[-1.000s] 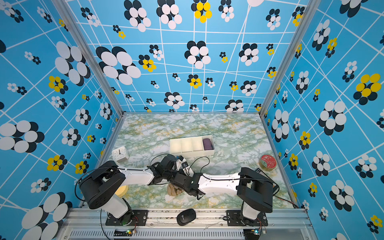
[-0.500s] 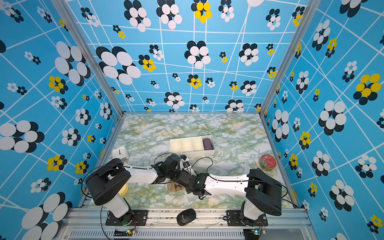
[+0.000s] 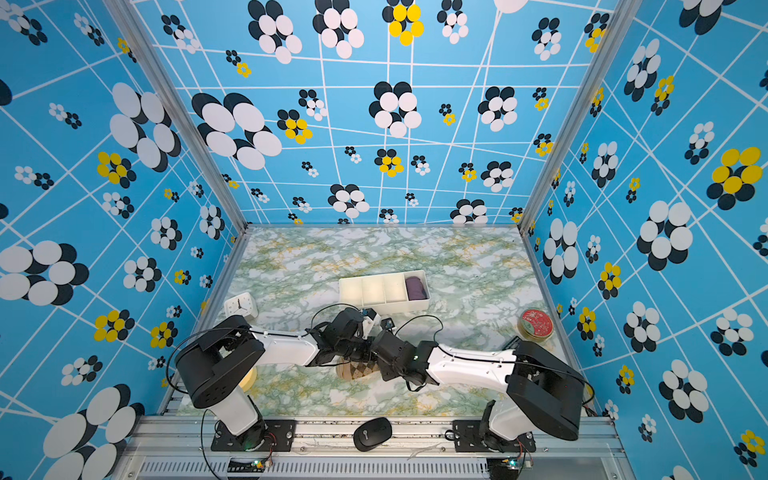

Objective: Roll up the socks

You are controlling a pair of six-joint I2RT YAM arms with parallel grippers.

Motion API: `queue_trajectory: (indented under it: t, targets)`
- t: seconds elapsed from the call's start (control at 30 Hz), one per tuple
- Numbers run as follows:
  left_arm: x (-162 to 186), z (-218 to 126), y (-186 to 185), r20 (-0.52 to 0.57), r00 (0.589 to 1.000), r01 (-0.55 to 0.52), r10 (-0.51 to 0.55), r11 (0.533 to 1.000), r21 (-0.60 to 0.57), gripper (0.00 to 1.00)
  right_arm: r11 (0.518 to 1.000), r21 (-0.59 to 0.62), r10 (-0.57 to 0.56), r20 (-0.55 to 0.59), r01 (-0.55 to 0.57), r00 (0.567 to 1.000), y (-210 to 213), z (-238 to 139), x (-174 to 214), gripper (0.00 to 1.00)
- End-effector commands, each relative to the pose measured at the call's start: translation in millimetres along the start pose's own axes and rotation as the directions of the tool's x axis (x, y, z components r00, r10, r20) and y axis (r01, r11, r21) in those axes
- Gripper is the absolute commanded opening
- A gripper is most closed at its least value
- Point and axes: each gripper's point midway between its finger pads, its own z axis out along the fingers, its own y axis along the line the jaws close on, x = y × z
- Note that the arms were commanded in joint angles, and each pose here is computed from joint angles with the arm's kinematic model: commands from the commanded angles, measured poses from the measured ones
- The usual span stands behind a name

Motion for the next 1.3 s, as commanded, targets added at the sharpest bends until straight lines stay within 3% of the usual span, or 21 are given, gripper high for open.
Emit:
queue_trajectory:
  t: [0.0,0.13,0.27,0.43,0.6,1.27]
  targets:
    - [39,8,52,-0.106,0.992,0.044,-0.064,0.982,-0.181,0.05,0.985,-0.133,0.112,0.031,-0.107,0.993,3,-13,-8,0.45]
    - [42,12,54,-0.116,0.991,0.052,-0.073,0.983,-0.174,0.05,0.962,-0.205,0.201,0.085,-0.180,0.976,-7,-30,-19,0.49]
    - [44,13,56,-0.121,0.990,0.058,-0.079,0.983,-0.173,0.05,0.958,-0.165,0.254,0.097,-0.236,0.962,-29,-35,-19,0.48]
    - [45,11,59,-0.119,0.989,0.067,-0.088,0.983,-0.172,0.05,0.940,-0.086,0.337,0.062,-0.331,0.940,-54,-22,-6,0.36]
    - [45,9,61,-0.119,0.988,0.077,-0.097,0.983,-0.166,0.05,0.920,-0.058,0.391,0.063,-0.388,0.918,-70,-12,1,0.30]
    - [37,9,55,-0.118,0.986,0.104,-0.119,0.987,-0.126,0.05,0.914,-0.188,0.366,-0.007,-0.360,0.931,-54,6,8,0.29]
